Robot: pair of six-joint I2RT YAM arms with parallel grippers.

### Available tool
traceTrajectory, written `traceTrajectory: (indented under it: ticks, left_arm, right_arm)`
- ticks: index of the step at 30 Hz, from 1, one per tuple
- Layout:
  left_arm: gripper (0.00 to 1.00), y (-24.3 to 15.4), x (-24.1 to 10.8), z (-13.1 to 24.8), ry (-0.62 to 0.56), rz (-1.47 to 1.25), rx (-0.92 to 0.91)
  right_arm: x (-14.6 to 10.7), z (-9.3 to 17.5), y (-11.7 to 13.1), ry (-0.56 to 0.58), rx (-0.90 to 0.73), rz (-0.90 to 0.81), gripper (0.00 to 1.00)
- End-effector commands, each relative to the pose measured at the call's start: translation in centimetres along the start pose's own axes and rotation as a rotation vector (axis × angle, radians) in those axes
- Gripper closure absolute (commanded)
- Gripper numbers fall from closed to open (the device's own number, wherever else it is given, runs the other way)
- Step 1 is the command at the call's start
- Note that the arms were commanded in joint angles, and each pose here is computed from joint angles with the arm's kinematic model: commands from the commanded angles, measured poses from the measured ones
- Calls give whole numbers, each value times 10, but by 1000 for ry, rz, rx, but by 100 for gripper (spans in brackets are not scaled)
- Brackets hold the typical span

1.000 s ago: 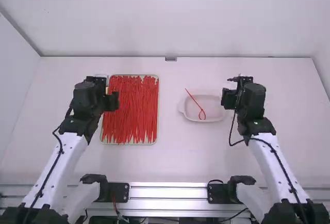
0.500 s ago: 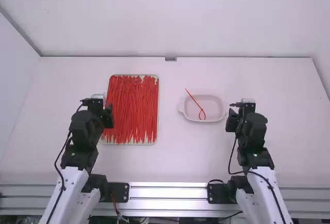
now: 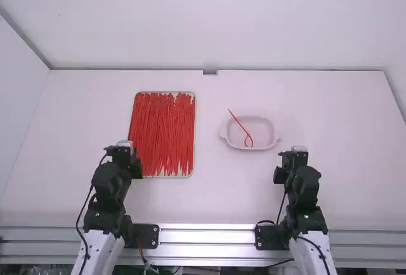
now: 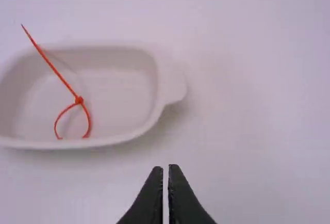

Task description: Fasten the cable tie

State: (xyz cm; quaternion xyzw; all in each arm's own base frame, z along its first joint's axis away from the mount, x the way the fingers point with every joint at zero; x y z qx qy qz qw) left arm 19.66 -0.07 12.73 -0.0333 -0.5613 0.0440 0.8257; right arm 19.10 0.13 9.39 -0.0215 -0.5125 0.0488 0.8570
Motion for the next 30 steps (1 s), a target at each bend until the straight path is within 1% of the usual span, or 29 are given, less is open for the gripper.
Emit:
traceTrajectory:
  ticks: [1, 4, 13, 21, 25, 30]
  left_arm:
    - [98, 2, -11, -1, -5, -6, 5]
    - [100, 3, -18, -1, -14, -6, 4]
    - [100, 0, 2, 8, -142, -6, -10]
    - [100, -1, 15, 16, -232, -6, -19]
    - [100, -2, 21, 20, -269, -6, -23]
    - [100, -2, 21, 20, -270, -6, -24]
  right_arm:
    - [-2, 1, 1, -27, 0, -1, 99]
    - [5, 4, 0, -72, -5, 0, 100]
    - [26, 15, -2, -212, -20, 2, 100]
    - [40, 25, -3, -310, -30, 3, 100]
    - [46, 29, -4, -350, -34, 4, 100]
    - [50, 33, -4, -387, -38, 5, 100]
Point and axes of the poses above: each hand's point on the last joint's axis, 136 mm out from that joint toward the fingers, its own z axis back along the fingers, its own y axis along the line the jaws close on, x = y × z, the point moved 6 cm from there along z, back along the fingers, and after that the axes turned 6 degrees about z, right-handed, at the moved point
